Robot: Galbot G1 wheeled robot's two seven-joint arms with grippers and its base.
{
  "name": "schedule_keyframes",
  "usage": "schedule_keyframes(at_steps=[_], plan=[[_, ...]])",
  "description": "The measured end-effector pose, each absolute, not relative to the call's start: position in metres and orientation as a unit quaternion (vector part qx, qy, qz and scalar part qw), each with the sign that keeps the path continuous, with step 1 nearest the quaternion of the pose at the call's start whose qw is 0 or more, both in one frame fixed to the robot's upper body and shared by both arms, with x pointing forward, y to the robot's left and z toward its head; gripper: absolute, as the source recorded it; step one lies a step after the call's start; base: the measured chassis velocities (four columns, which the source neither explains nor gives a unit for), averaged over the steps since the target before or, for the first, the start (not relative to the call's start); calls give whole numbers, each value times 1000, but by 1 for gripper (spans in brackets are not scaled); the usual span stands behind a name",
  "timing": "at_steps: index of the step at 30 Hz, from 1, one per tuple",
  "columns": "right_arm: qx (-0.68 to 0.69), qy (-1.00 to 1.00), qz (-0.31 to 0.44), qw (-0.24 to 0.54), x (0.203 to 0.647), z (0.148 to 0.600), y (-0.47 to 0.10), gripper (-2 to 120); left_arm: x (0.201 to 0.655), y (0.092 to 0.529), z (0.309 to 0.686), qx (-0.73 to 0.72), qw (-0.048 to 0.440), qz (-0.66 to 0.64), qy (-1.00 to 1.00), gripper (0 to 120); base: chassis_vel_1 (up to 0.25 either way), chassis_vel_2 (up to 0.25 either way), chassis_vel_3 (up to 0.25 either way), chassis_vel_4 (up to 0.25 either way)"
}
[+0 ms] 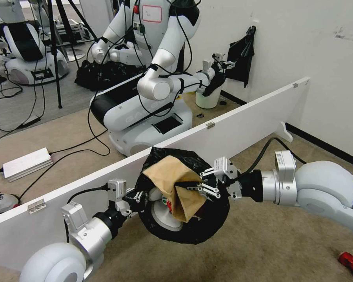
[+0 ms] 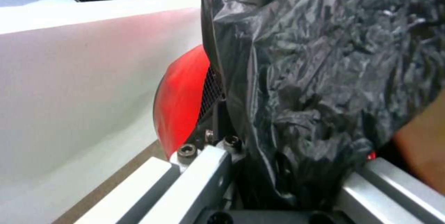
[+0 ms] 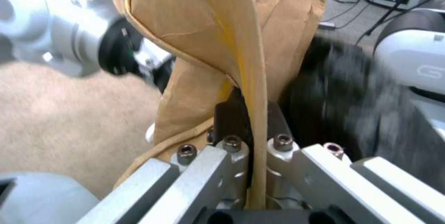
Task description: Pick up the trash bin, then pick up the garbage from the floor and place it into the trash bin.
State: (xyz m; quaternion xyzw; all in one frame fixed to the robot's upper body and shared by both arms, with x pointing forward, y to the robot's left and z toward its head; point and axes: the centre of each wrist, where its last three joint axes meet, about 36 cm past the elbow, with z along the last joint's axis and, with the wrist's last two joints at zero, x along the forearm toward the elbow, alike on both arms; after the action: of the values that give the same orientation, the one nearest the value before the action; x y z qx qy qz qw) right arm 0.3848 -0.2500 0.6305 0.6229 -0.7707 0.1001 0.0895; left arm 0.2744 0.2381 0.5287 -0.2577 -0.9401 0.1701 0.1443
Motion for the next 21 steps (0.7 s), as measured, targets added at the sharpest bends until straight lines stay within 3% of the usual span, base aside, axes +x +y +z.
schedule_keyframes(at_steps=[21], plan=[[645,-756,68,86,385,653,-238,0,277,239,528,-258,151,153,-942,0,0,0,0,0]])
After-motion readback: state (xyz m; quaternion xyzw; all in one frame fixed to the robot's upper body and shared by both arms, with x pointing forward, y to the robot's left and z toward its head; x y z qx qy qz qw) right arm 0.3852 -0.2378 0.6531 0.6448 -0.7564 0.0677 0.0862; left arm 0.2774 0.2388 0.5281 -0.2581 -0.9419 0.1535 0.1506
